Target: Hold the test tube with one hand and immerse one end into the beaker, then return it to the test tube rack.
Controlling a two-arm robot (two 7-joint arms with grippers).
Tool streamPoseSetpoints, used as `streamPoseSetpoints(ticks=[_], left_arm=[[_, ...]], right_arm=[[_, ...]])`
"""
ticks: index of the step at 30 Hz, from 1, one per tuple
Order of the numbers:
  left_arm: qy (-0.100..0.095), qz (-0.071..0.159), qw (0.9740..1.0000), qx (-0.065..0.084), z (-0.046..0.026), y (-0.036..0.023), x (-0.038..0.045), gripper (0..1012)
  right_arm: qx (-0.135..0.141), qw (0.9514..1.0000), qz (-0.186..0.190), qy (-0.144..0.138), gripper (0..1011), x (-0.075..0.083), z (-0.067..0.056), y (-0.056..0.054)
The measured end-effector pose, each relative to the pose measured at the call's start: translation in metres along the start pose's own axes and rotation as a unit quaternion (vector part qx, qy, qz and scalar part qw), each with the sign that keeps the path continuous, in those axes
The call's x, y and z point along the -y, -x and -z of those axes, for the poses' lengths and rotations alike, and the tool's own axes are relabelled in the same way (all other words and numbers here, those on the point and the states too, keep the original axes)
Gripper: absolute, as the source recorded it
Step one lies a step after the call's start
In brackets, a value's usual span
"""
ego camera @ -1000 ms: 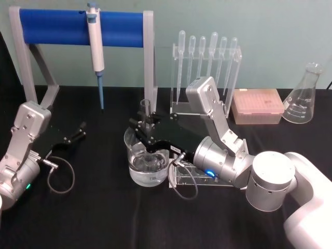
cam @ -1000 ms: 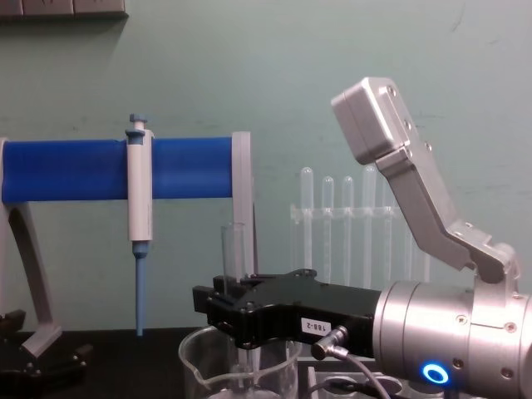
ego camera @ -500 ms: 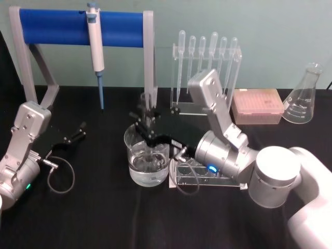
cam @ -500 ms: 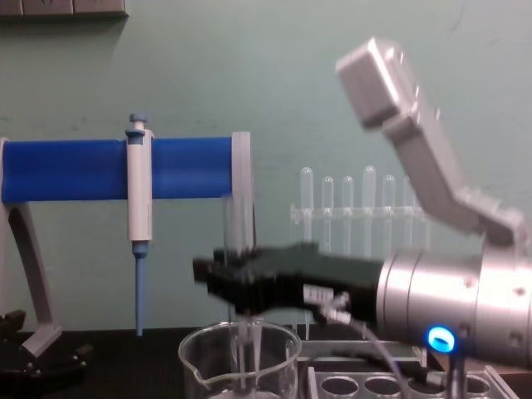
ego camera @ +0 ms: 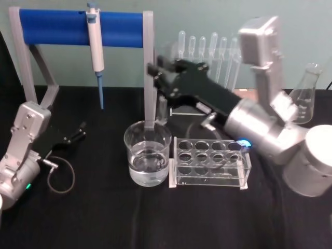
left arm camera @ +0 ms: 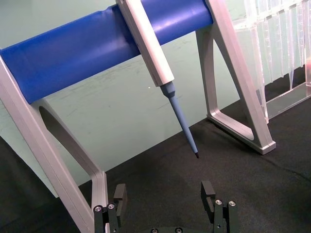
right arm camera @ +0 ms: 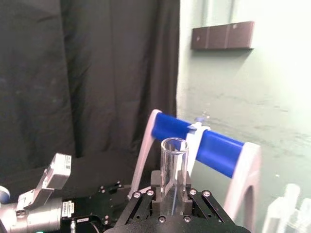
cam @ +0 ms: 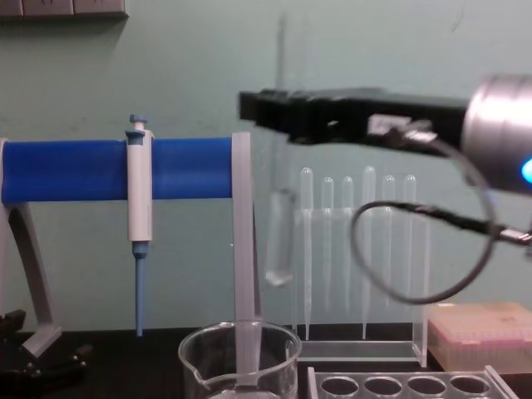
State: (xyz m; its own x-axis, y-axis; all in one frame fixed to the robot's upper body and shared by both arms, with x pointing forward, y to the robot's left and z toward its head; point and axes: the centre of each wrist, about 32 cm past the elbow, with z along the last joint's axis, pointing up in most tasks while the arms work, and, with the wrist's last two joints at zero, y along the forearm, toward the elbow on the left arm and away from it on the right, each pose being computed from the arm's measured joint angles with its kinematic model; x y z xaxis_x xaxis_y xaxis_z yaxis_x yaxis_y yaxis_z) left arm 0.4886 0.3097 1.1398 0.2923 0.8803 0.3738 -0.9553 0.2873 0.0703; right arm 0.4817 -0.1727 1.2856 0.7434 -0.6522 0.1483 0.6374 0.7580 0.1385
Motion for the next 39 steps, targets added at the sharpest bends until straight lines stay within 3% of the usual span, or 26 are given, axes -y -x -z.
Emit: streamPoseSetpoints(ticks=[3, 7, 15, 24, 39], left_arm=[[0.000, 0.000, 1.0000, 0.000, 0.0000, 0.0000, 0.0000, 1000], [0.000, 0.000, 1.0000, 0.000, 0.0000, 0.0000, 0.0000, 1000], [0.000, 0.000, 1.0000, 0.000, 0.0000, 0.0000, 0.0000, 1000], [0.000, 0.000, 1.0000, 0.000, 0.0000, 0.0000, 0.0000, 1000], [0.000, 0.000, 1.0000, 0.000, 0.0000, 0.0000, 0.0000, 1000]], right_arm=[[0.002, 0.9999, 0.015, 0.006, 233, 0.014, -0.007, 0.000], [0.004, 0.9991, 0.031, 0.028, 233, 0.030, -0.007, -0.001], [0.009, 0.9957, 0.056, 0.074, 233, 0.052, 0.012, -0.003], [0.005, 0.9935, 0.071, 0.089, 233, 0.054, 0.036, -0.007], [0.003, 0.9920, 0.073, 0.103, 233, 0.049, 0.060, -0.008]])
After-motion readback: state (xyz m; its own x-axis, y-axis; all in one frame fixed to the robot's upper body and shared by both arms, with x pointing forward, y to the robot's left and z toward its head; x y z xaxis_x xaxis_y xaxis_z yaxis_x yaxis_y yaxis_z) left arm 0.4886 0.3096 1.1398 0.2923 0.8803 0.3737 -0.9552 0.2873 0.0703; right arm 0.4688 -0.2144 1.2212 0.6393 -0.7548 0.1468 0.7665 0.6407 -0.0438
